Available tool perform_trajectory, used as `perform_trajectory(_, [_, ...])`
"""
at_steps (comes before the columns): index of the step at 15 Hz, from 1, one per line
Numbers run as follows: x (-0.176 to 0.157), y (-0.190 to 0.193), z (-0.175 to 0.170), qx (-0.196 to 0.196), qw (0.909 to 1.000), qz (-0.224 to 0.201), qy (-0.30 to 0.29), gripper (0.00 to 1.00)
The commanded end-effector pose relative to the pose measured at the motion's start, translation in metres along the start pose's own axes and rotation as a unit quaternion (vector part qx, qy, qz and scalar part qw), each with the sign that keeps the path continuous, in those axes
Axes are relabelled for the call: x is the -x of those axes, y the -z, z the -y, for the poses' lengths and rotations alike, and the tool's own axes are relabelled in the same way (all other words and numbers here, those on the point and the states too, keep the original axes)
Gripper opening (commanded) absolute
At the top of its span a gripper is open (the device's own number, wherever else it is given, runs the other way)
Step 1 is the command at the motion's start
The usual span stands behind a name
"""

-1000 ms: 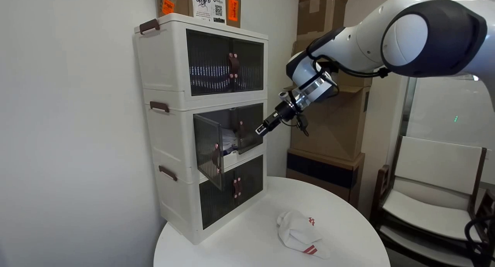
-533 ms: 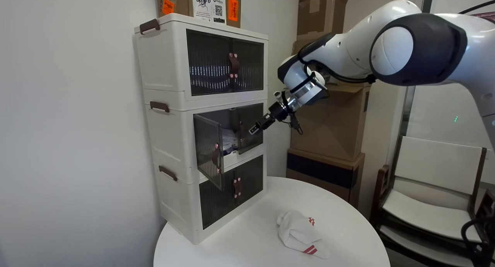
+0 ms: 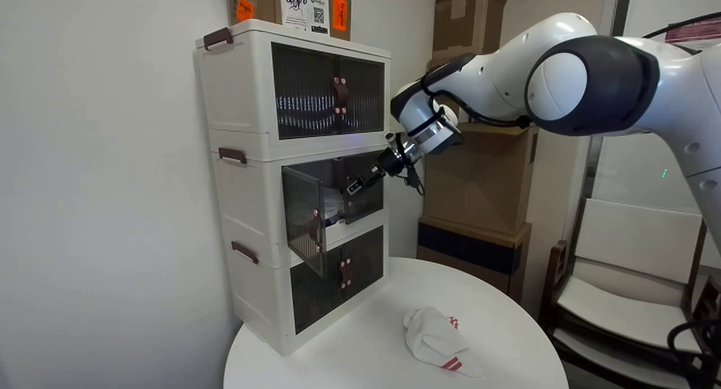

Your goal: Open the middle cabinet

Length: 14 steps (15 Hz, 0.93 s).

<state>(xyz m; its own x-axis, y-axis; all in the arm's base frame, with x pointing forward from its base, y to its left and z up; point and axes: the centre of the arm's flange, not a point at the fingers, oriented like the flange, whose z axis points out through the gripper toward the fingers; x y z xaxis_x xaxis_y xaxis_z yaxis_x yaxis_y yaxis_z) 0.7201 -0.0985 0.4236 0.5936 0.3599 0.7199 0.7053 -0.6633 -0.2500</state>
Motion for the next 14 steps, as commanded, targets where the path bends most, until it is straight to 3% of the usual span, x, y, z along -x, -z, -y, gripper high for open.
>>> perform_trajectory(1, [-0.015,-0.011,-0.006,0.002,0.9999,-0.006,0.014,1.0])
perform_trajectory(4, [-0.018,-0.015,-0.001,-0.004,0.9998,-0.007,0.018,0.86])
perform_trajectory(5, [-0.017,-0.016,0.001,-0.006,0.9998,-0.007,0.019,0.72])
perform_trajectory(14, [0.001,-0.006,0.017,-0.018,0.9998,-0.002,0.008,0.05])
